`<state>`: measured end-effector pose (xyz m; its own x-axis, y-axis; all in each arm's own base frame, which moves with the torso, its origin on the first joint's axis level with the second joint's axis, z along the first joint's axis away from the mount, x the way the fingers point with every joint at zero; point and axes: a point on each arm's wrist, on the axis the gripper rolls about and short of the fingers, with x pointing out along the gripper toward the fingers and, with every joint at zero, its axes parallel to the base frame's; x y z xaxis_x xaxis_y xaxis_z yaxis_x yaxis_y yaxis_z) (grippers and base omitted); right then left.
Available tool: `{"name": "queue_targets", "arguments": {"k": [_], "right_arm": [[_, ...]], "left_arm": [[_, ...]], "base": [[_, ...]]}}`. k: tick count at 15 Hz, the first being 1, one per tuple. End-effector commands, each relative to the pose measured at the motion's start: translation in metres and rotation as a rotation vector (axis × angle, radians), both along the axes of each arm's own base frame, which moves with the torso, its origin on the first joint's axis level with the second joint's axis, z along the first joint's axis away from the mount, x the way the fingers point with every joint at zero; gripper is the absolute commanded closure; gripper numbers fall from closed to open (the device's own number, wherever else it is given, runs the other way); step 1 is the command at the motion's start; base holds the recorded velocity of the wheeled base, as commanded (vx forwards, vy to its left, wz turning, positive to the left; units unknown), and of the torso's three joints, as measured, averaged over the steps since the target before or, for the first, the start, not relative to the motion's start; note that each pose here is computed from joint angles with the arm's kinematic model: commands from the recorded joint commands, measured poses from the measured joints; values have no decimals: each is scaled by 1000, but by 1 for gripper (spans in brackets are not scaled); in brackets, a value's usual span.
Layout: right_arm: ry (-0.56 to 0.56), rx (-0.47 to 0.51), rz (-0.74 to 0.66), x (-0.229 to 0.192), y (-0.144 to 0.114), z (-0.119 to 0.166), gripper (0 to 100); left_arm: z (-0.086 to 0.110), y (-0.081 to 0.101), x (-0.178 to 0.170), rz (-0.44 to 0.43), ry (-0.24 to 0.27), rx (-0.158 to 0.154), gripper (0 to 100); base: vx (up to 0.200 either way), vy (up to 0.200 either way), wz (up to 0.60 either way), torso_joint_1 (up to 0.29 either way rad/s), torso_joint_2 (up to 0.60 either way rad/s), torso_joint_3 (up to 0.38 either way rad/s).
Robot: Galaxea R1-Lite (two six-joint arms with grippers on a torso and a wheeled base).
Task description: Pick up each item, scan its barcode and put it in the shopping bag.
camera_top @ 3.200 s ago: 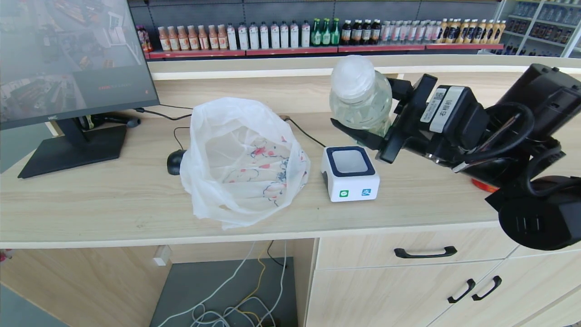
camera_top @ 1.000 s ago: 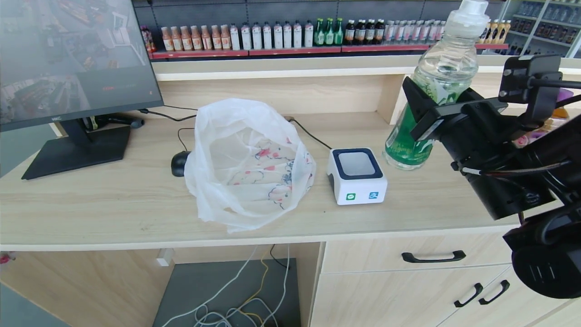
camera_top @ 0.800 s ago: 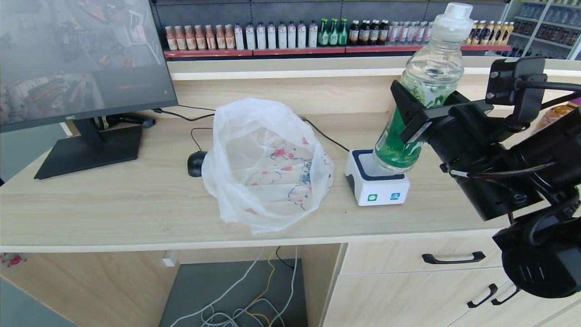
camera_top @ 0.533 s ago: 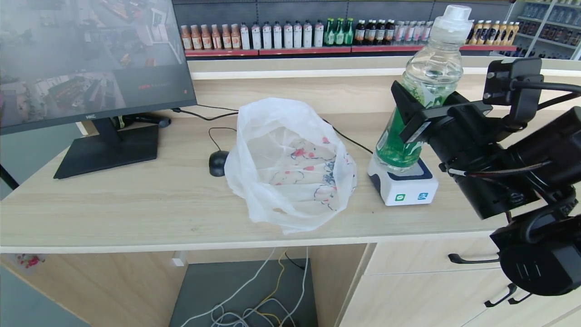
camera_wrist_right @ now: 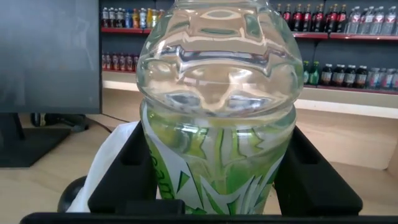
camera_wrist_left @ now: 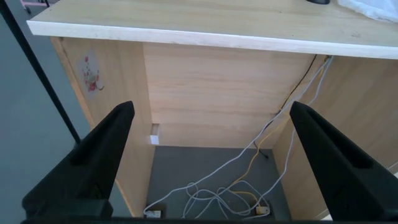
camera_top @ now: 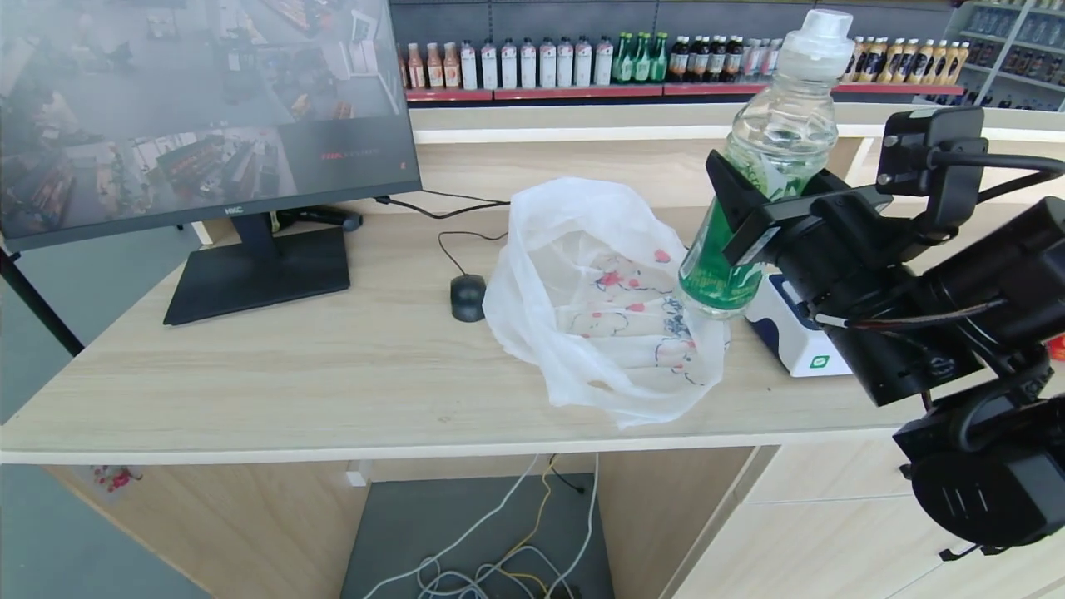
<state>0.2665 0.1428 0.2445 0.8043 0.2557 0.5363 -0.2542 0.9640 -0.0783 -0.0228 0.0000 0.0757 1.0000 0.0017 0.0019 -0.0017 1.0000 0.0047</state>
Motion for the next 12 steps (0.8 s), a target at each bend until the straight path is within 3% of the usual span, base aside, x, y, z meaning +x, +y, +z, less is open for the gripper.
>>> {"name": "queue_targets", "arguments": {"k": [1, 7, 12], "right_arm": [[-1, -2, 0, -1, 0, 0, 100], [46, -35, 19, -13, -1, -12, 100], [88, -55, 31, 10, 14, -31, 100]], "left_arm": [[0, 0, 0, 1, 0, 0, 0], [0, 0, 0, 1, 0, 0, 0], [0, 0, 0, 0, 0, 0, 0]], "base": [[0, 0, 0, 0, 0, 0], [0, 0, 0, 0, 0, 0], [0, 0, 0, 0, 0, 0]]}}
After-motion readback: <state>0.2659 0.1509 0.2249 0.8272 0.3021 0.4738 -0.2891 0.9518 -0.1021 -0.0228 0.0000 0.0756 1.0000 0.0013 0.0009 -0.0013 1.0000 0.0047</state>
